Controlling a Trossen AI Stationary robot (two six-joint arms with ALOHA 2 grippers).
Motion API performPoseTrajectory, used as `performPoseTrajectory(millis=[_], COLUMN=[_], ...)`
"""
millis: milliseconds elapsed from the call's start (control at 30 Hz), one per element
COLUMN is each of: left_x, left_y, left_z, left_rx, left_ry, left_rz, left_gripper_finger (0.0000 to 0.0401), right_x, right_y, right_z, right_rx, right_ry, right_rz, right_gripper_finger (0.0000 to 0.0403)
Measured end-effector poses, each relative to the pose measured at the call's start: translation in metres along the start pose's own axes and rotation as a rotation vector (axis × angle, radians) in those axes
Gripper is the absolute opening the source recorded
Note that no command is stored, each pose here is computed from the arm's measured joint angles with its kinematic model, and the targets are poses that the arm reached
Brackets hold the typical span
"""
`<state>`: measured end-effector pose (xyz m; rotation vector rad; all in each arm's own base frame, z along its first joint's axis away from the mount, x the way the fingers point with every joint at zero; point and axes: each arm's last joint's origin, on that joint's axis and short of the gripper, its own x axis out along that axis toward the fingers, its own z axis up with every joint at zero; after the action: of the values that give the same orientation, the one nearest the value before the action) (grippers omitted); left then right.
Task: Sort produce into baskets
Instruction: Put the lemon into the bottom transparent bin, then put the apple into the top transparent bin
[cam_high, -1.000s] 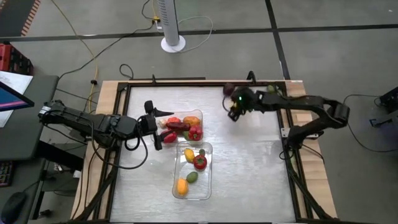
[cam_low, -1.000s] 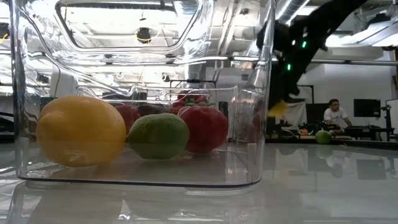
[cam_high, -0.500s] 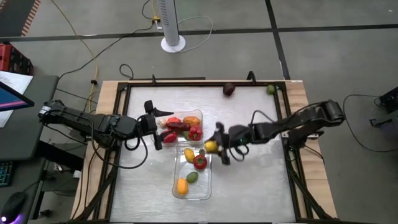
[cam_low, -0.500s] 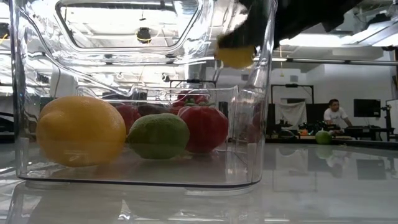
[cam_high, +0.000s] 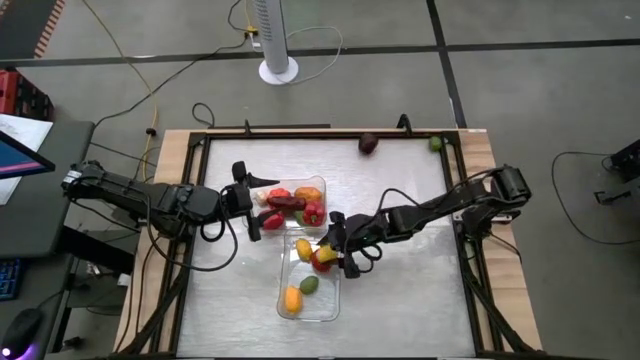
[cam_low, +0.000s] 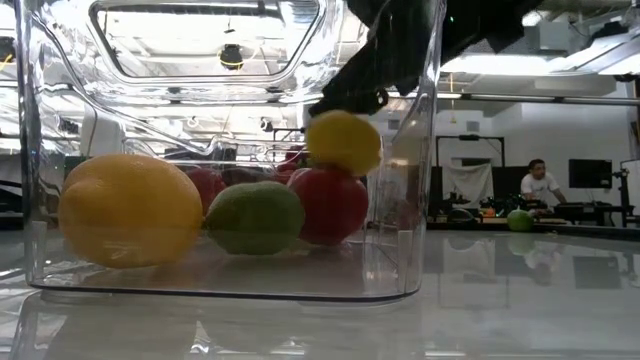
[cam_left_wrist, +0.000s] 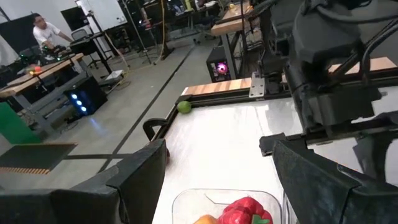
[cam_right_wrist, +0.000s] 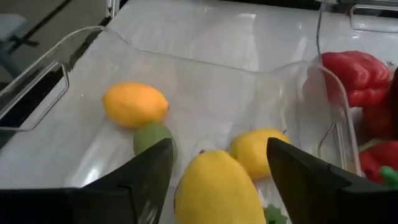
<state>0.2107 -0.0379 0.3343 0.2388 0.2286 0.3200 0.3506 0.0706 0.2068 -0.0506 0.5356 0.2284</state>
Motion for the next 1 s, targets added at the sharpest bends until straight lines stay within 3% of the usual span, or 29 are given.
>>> performPoseTrajectory(millis=[133,400,767,1000], left_x=[0.000,0.000,0.000,0.000], left_y=[0.000,0.000,0.000,0.000], left_z=[0.000,-0.001,-0.001,0.000], left_rx=[0.001,0.000,0.000,0.005], left_ry=[0.004,0.008,0.006,0.003], left_rz=[-0.001,-0.002,-0.001,0.000], left_gripper_finger=[0.0280,0.0280,0.0280,0.0280], right_x=[-0.009,-0.059,-0.099,-0.116], right_y=[0.002,-0.014,-0.107,-0.164], right_z=[0.011,0.025,-0.043,-0.070], right_rx=[-0.006,-0.082,0.064,0.146], right_ry=[0.069,0.068,0.132,0.258], right_rz=[-0.039,-0.391,-0.730,-0.874], right_gripper_finger=[0.0305,0.0317,0.0321,0.0387])
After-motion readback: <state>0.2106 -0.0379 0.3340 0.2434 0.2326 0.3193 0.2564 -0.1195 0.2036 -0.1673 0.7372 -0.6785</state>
